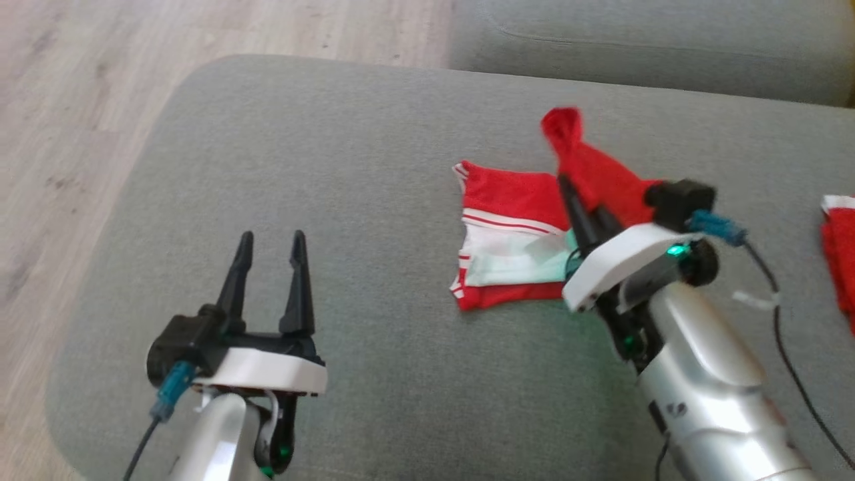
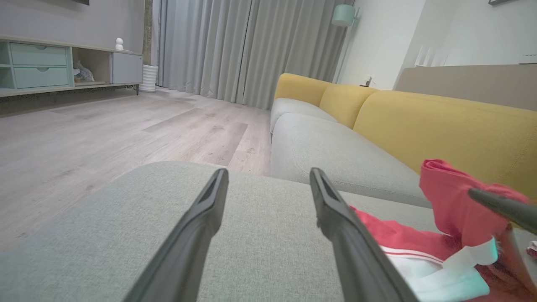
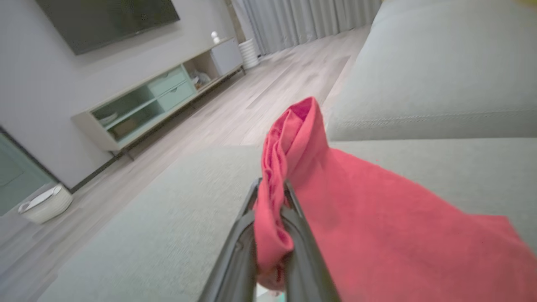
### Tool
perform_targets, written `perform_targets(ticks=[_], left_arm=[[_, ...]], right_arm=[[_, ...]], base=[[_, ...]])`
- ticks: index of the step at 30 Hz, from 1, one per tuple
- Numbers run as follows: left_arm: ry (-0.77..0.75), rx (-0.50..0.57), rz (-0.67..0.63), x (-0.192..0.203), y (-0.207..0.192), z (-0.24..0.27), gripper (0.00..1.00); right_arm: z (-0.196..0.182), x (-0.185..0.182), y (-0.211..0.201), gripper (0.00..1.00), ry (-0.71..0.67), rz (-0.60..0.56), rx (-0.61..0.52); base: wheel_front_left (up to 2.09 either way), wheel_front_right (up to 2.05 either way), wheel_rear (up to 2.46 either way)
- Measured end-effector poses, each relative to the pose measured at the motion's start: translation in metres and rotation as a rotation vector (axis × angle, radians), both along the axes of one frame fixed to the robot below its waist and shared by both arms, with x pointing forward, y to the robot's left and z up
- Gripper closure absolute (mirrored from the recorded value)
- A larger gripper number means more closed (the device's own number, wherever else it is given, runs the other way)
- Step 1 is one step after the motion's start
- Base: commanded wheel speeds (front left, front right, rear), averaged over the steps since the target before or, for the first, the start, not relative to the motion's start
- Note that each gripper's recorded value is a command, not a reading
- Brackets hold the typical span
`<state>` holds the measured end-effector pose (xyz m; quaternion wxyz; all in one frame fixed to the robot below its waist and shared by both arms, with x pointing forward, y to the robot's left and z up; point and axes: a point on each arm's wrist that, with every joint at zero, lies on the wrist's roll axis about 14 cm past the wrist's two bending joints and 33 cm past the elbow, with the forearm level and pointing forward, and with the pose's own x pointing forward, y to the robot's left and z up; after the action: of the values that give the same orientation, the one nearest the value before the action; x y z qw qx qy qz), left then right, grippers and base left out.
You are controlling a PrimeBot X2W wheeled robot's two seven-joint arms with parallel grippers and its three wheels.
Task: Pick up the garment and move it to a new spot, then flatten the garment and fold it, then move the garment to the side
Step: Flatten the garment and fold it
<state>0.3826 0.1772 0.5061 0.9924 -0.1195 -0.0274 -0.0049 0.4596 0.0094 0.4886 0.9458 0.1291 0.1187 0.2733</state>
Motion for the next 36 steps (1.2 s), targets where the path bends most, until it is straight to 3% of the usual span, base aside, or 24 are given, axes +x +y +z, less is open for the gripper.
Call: perform_targets(ticks=[6,16,17,18,25,31,36], left_arm=[[0.012,0.003,0.035,-0.007,0.010,-0.003,0.00],[0.043,0.005,0.039,-0.014,0.011,-0.012,0.00],[0.046,0.006,0.036,-0.014,0.010,-0.013,0.00],[0.054,0.007,0.032,-0.015,0.009,-0.016,0.00],[0.075,0.002,0.006,-0.013,0.000,-0.023,0.00],[0.059,0.002,-0.033,-0.008,-0.013,-0.018,0.00],[0.036,0.004,-0.028,-0.002,-0.017,-0.009,0.00]], right_arm=[[-0.029,-0.020,0.031,1.00,0.054,0.103,-0.038],[-0.053,-0.029,0.049,1.00,0.102,0.163,-0.064],[-0.053,-0.028,0.051,0.55,0.095,0.169,-0.069],[-0.053,-0.030,0.055,0.00,0.096,0.188,-0.075],[-0.042,-0.037,0.061,0.00,0.073,0.196,-0.015],[-0.030,-0.016,0.023,0.00,-0.003,0.079,-0.060],[0.017,0.013,-0.027,0.00,-0.164,-0.084,-0.045]], base=[[0.00,0.00,0.00],[0.00,0.00,0.00],[0.00,0.00,0.00],[0.00,0.00,0.00],[0.00,0.00,0.00],[0.00,0.00,0.00],[0.00,0.00,0.00]])
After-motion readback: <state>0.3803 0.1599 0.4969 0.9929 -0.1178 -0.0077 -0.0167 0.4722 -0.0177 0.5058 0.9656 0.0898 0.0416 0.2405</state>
